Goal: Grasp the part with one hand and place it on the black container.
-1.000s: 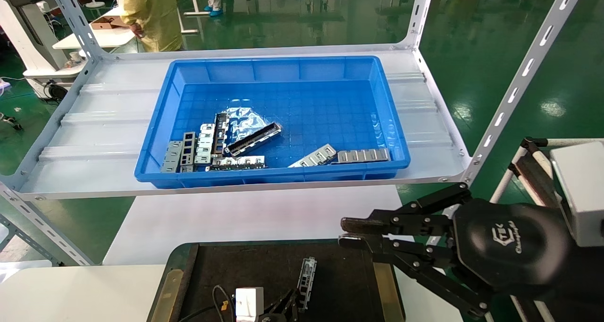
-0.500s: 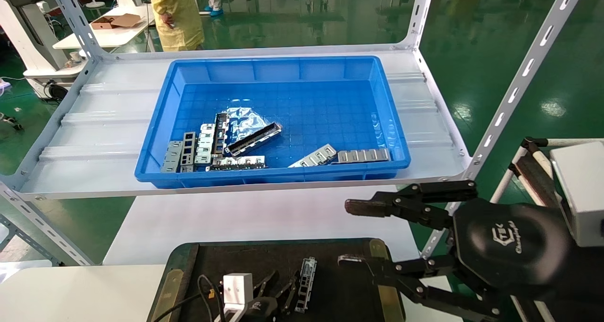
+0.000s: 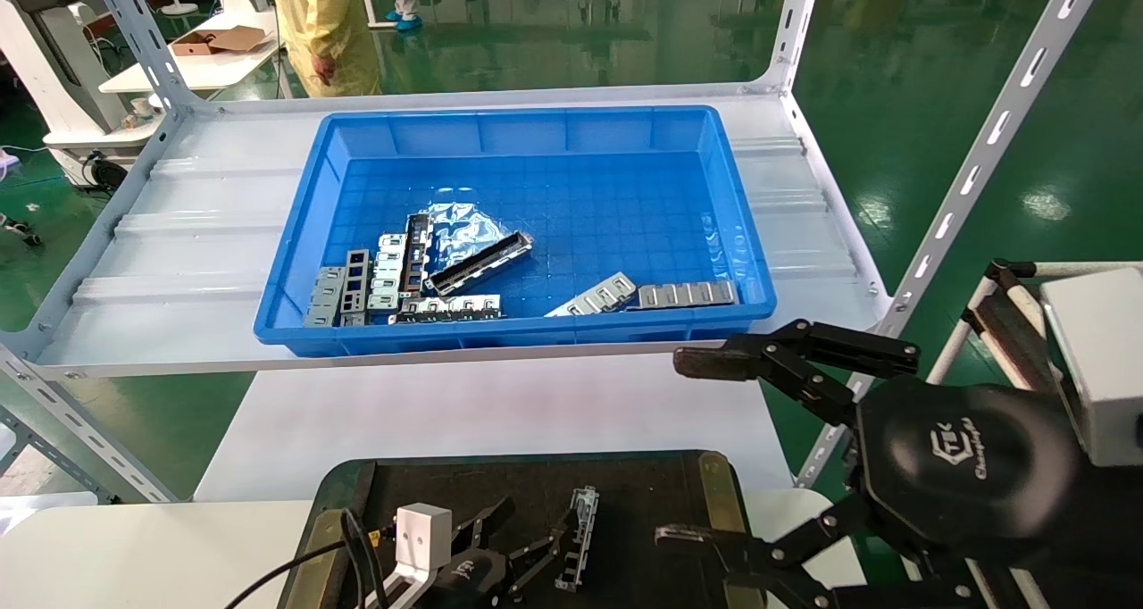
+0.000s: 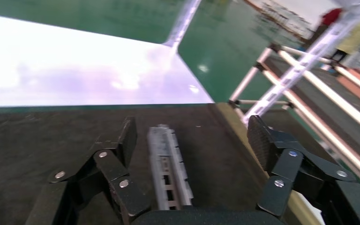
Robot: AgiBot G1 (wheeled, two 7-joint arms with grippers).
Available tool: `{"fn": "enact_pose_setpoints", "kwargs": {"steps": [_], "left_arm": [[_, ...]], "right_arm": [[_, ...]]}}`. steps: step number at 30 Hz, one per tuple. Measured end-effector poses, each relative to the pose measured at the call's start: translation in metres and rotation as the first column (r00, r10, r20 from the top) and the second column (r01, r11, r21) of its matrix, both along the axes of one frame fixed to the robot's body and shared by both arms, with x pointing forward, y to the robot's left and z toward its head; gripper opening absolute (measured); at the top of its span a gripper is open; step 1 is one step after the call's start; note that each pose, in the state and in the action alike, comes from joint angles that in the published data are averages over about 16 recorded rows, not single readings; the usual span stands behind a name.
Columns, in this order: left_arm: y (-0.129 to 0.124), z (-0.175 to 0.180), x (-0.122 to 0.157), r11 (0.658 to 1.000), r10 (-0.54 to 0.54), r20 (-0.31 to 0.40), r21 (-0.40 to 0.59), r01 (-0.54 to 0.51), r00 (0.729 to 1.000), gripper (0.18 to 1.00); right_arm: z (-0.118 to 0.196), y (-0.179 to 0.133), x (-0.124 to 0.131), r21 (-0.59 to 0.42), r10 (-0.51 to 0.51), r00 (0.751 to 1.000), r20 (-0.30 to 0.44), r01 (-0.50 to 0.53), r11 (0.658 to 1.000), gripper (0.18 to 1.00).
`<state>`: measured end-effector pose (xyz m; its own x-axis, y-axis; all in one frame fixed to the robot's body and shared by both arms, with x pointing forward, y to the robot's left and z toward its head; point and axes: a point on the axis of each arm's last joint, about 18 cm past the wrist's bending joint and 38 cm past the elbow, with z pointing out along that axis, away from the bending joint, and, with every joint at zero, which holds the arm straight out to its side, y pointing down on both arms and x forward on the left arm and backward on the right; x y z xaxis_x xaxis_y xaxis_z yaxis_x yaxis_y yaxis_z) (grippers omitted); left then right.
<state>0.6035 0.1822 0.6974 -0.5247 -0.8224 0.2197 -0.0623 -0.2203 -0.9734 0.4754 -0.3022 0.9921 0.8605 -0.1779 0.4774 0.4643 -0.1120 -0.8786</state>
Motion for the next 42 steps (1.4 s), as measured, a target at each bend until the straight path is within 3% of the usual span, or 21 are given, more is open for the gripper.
{"fn": "enact_pose_setpoints", "kwargs": {"steps": [7, 14, 29, 42], "left_arm": [[0.022, 0.018, -0.007, 0.992, -0.115, 0.019, 0.055, 0.114, 0.993, 0.898], [0.046, 0.038, -0.019, 0.969, -0.219, 0.027, 0.121, 0.214, 0.975, 0.967], [0.078, 0.077, -0.056, 0.888, -0.410, 0.032, 0.241, 0.391, 0.911, 1.001], [0.091, 0.101, -0.080, 0.835, -0.497, 0.025, 0.285, 0.471, 0.867, 1.001]], "right_arm": [[0.000, 0.000, 0.000, 0.000, 0.000, 1.000, 0.000, 0.000, 1.000, 0.893], [0.000, 0.000, 0.000, 0.000, 0.000, 1.000, 0.000, 0.000, 1.000, 0.969], [0.000, 0.000, 0.000, 0.000, 0.000, 1.000, 0.000, 0.000, 1.000, 1.001], [0.000, 0.000, 0.000, 0.000, 0.000, 1.000, 0.000, 0.000, 1.000, 1.001]]}}
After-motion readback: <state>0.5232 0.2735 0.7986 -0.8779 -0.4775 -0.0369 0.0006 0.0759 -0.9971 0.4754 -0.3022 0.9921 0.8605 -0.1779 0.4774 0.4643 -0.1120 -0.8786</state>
